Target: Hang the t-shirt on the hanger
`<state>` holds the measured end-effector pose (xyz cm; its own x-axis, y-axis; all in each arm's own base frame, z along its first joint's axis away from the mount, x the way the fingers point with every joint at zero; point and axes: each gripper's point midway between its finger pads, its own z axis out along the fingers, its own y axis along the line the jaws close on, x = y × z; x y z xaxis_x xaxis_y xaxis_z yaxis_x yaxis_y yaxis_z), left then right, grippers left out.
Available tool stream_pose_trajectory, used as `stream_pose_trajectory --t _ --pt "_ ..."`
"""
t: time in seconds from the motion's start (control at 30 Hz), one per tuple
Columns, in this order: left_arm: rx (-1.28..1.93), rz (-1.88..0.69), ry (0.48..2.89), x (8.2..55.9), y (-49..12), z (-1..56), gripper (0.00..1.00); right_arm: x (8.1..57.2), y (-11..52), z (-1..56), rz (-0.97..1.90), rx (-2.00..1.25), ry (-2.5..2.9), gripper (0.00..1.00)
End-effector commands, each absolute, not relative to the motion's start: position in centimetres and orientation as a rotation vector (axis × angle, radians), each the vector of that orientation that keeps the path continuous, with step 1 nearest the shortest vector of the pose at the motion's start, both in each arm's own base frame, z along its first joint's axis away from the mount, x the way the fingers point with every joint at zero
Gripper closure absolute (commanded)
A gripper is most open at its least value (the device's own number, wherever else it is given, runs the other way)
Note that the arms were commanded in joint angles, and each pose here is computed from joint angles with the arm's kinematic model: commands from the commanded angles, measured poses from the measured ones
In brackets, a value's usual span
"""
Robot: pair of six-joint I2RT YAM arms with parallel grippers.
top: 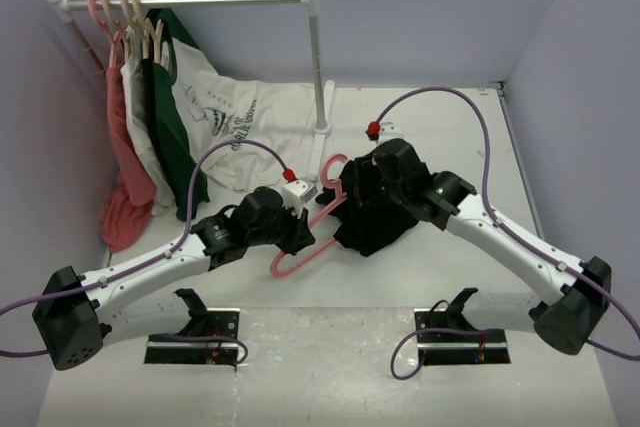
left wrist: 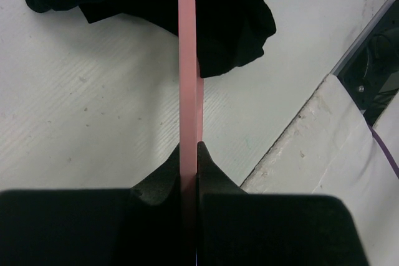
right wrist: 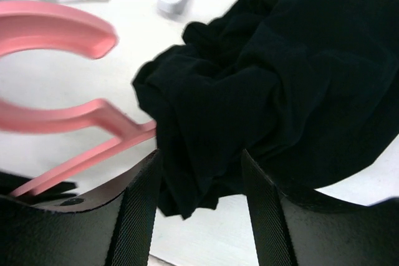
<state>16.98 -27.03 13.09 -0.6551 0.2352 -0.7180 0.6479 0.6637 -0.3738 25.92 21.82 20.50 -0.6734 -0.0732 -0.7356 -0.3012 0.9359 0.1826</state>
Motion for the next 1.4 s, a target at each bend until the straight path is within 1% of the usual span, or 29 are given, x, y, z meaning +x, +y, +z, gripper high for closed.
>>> stream_pose_trajectory --t 0.0,0.1,0.13,0.2,0.3,0.43,0.5,0.53,0.57,0.67,0.77,0.87,0.97,1.1,1.2,1.23,1.27,1.33,1.37 --pt "0.666 -0.928 2.114 17.4 -28.6 16.0 1.0 28.1 23.3 21.4 0.384 -0.332 2.219 0.48" --pt "0.664 -0.933 2.107 17.3 -28.5 16.2 1.0 28.5 24.4 21.3 0.426 -0.354 2.204 0.51" --pt "0.662 -0.94 2.099 17.3 -28.6 16.4 1.0 28.5 25.0 21.2 0.46 -0.366 2.194 0.56" --pt "0.658 -0.953 2.092 17.2 -28.7 16.5 1.0 28.5 25.3 21.0 0.477 -0.37 2.188 0.58" --pt "0.656 -0.964 2.087 17.1 -28.7 16.6 1.0 28.5 25.5 20.4 0.48 -0.376 2.196 0.58" --pt "0.648 -0.963 2.079 17.2 -28.7 16.7 1.0 28.3 25.5 20.1 0.496 -0.369 2.206 0.53" --pt "0.644 -0.957 2.079 17.3 -28.7 16.7 1.0 27.9 25.6 20.5 0.527 -0.376 2.197 0.52" --pt "0.642 -0.956 2.08 17.3 -28.6 16.6 1.0 27.8 25.6 20.4 0.53 -0.378 2.199 0.54" --pt "0.64 -0.955 2.081 17.3 -28.7 16.7 1.0 27.7 25.5 20.1 0.521 -0.379 2.204 0.58" --pt "0.638 -0.963 2.075 17.3 -28.7 16.9 1.0 28.2 24.7 18.8 0.445 -0.383 2.237 0.81" --pt "0.634 -0.968 2.063 17.3 -28.7 17.3 1.0 28.3 24.1 17.7 0.395 -0.381 2.262 0.94" --pt "0.631 -0.97 2.054 17.3 -28.6 17.6 1.0 28.5 23.2 17.3 0.346 -0.351 2.266 1.0" --pt "0.627 -0.96 2.061 17.3 -28.4 17.3 1.0 28.9 22.0 18.2 0.336 -0.292 2.242 1.0" --pt "0.633 -0.957 2.088 17.1 -28.5 16.3 1.0 30.7 18.6 20.8 0.316 -0.091 2.179 1.0" --pt "0.636 -0.972 2.088 17.0 -28.6 16.2 1.0 33.0 12.3 22.3 0.172 0.156 2.106 1.0" --pt "0.637 -0.977 2.085 16.9 -28.6 16.3 1.0 33.5 9.9 22.3 0.103 0.241 2.083 1.0" --pt "0.636 -0.98 2.083 16.9 -28.7 16.4 1.0 33.6 9.1 22.5 0.074 0.281 2.069 1.0" --pt "0.635 -0.99 2.068 16.8 -28.6 16.8 1.0 33.7 4.6 21.1 -0.019 0.454 2.064 1.0" --pt "0.635 -0.991 2.066 16.9 -28.6 16.8 1.0 33.5 3.4 20.3 -0.045 0.493 2.071 1.0"
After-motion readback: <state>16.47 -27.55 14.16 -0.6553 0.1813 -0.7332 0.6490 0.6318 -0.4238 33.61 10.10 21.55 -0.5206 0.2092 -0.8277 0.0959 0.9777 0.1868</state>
